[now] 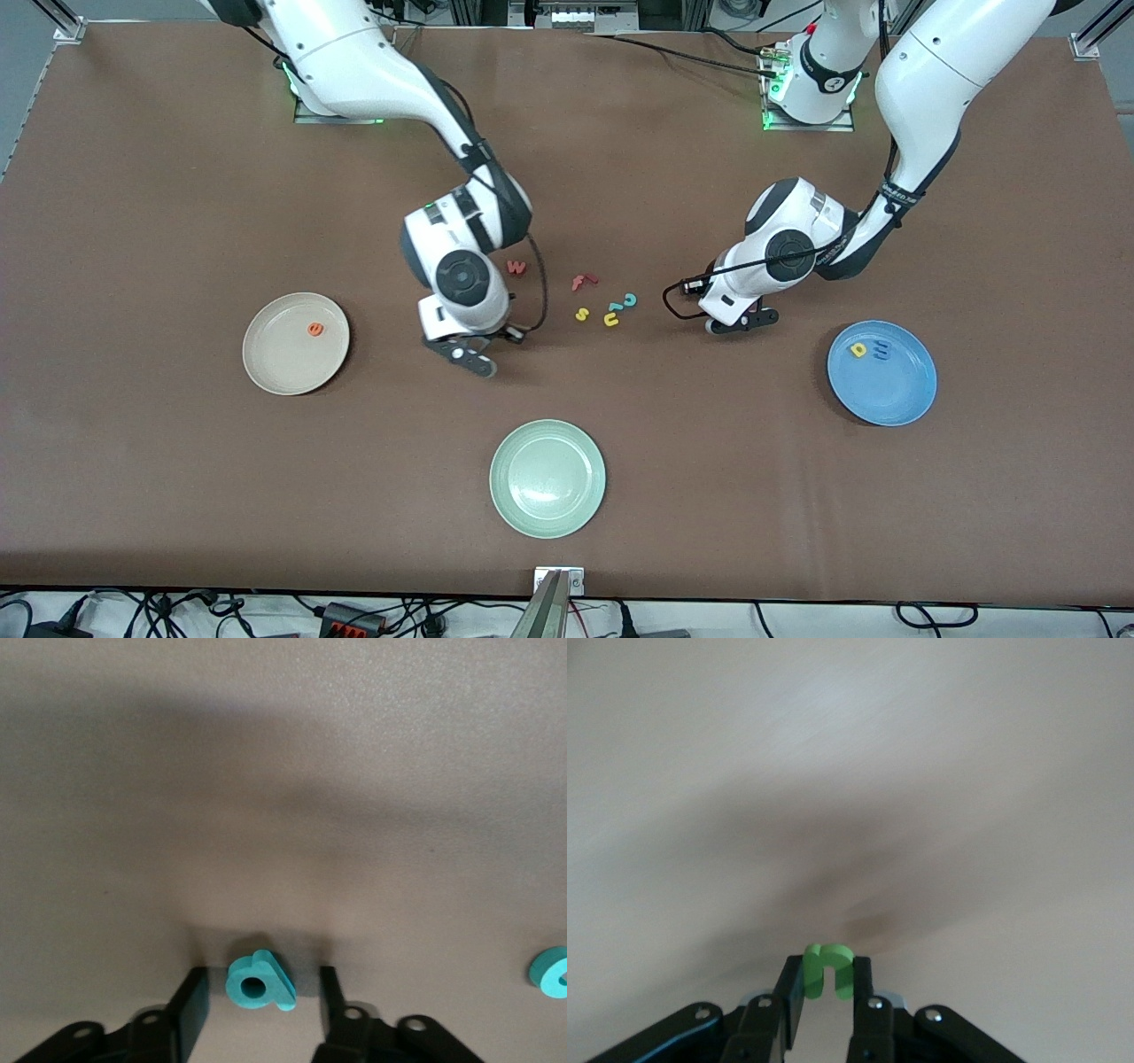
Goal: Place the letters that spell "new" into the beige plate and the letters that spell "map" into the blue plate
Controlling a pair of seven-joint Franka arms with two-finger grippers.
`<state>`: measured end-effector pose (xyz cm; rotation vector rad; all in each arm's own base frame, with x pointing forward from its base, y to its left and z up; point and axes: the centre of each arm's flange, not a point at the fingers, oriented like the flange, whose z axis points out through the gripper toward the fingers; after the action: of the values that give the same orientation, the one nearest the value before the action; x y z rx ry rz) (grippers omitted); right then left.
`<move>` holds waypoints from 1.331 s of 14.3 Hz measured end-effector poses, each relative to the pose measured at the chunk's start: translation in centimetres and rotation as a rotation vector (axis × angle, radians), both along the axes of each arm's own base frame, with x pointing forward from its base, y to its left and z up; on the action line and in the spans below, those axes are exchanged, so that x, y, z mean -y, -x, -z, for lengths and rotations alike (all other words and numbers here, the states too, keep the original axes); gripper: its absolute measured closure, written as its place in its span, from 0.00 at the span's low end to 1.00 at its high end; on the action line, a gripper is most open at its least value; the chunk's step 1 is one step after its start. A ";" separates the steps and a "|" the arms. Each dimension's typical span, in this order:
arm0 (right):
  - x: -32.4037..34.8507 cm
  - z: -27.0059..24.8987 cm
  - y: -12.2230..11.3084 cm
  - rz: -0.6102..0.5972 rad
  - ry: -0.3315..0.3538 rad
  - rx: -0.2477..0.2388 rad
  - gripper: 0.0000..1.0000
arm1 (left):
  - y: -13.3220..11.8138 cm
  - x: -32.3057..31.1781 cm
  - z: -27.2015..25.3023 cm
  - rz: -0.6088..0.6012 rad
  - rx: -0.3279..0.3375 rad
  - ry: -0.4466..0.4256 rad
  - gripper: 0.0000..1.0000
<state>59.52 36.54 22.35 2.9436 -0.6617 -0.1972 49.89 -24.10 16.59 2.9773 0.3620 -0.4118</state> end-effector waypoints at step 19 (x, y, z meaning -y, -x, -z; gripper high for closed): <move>35.1 2.7 -1.6 -0.368 -0.002 -0.225 0.70 | -9.1 -6.4 -13.1 0.278 -0.023 -0.225 0.72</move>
<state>61.14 1.46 19.62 2.9147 -0.0867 -0.4790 59.01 -17.71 29.73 3.2576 -0.0078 -0.4595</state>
